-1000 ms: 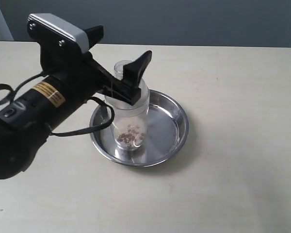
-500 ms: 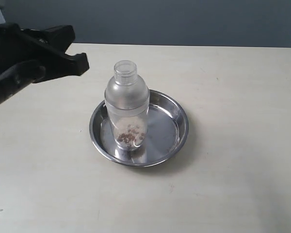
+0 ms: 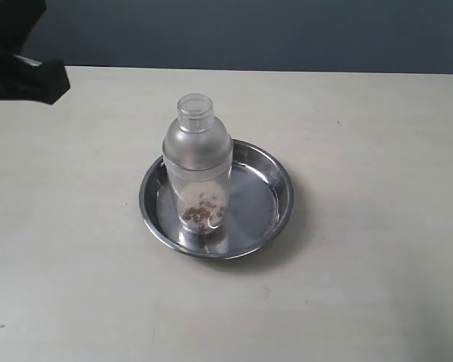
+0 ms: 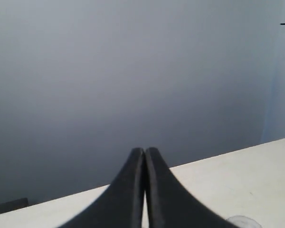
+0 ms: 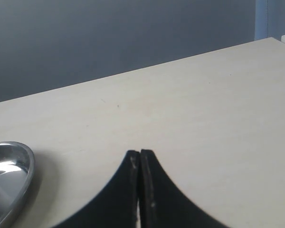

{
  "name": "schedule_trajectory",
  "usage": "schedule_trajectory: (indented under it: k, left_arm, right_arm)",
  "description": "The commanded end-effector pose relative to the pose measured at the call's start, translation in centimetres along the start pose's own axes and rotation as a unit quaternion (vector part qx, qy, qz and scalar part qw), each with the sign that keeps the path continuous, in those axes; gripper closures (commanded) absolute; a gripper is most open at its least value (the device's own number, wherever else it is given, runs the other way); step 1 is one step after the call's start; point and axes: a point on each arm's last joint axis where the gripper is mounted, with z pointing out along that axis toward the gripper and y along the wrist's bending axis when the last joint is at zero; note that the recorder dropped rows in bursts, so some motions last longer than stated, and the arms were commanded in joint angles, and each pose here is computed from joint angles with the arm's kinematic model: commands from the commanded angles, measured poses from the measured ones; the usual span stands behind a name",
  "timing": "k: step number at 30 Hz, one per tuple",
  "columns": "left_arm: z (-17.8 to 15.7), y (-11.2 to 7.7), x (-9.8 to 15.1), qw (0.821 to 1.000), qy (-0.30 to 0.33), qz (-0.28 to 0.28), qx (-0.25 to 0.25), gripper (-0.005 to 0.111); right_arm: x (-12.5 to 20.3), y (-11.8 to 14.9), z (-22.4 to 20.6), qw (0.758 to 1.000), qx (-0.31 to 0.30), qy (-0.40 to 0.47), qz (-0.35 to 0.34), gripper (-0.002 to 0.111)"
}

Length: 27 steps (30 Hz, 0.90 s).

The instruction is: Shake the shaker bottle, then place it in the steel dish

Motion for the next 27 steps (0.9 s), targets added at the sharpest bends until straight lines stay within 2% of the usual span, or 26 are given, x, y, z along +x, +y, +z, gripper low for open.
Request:
schedule_trajectory:
  k: [1, 3, 4, 6, 8, 10, 12, 15, 18, 19, 27]
  left_arm:
    - [-2.3, 1.2, 0.7, 0.998, 0.027, -0.046, 0.018, 0.106]
    - [-3.9, 2.7, 2.6, 0.994, 0.067, -0.082, 0.009, 0.106]
    - [-5.5, 3.8, 3.8, 0.993, 0.076, -0.087, -0.017, 0.106]
    - [-8.2, 4.8, 4.9, 0.991, 0.057, -0.102, -0.059, 0.106]
    - [-10.1, 5.0, 5.4, 0.992, 0.023, -0.092, -0.085, 0.106]
    - [-11.0, 4.9, 6.2, 0.993, 0.011, -0.077, -0.089, 0.106]
    - [-11.0, 5.0, 8.2, 0.991, 0.037, -0.086, -0.097, 0.106]
    - [-11.7, 5.1, 11.0, 0.980, 0.061, -0.148, -0.116, 0.106]
    - [-12.2, 5.1, 12.2, 0.983, 0.052, -0.128, -0.121, 0.106]
    - [-12.4, 5.1, 11.9, 0.985, 0.029, -0.125, -0.119, 0.106]
    - [-12.8, 4.8, 12.7, 0.983, 0.073, -0.124, -0.115, 0.106]
  right_arm:
    - [0.0, 0.0, 0.0, 1.000, -0.002, -0.005, -0.004, 0.109]
    - [0.0, 0.0, 0.0, 1.000, -0.002, -0.005, -0.004, 0.109]
    - [0.0, 0.0, 0.0, 1.000, -0.002, -0.005, -0.004, 0.109]
    - [0.0, 0.0, 0.0, 1.000, -0.002, -0.005, -0.004, 0.109]
    - [0.0, 0.0, 0.0, 1.000, -0.002, -0.005, -0.004, 0.109]
    - [0.0, 0.0, 0.0, 1.000, -0.002, -0.005, -0.004, 0.109]
    - [0.0, 0.0, 0.0, 1.000, -0.002, -0.005, -0.004, 0.109]
    - [0.0, 0.0, 0.0, 1.000, -0.002, -0.005, -0.004, 0.109]
    - [0.0, 0.0, 0.0, 1.000, -0.002, -0.005, -0.004, 0.109]
    - [0.0, 0.0, 0.0, 1.000, -0.002, -0.005, -0.004, 0.109]
    - [0.0, 0.0, 0.0, 1.000, -0.002, -0.005, -0.004, 0.109]
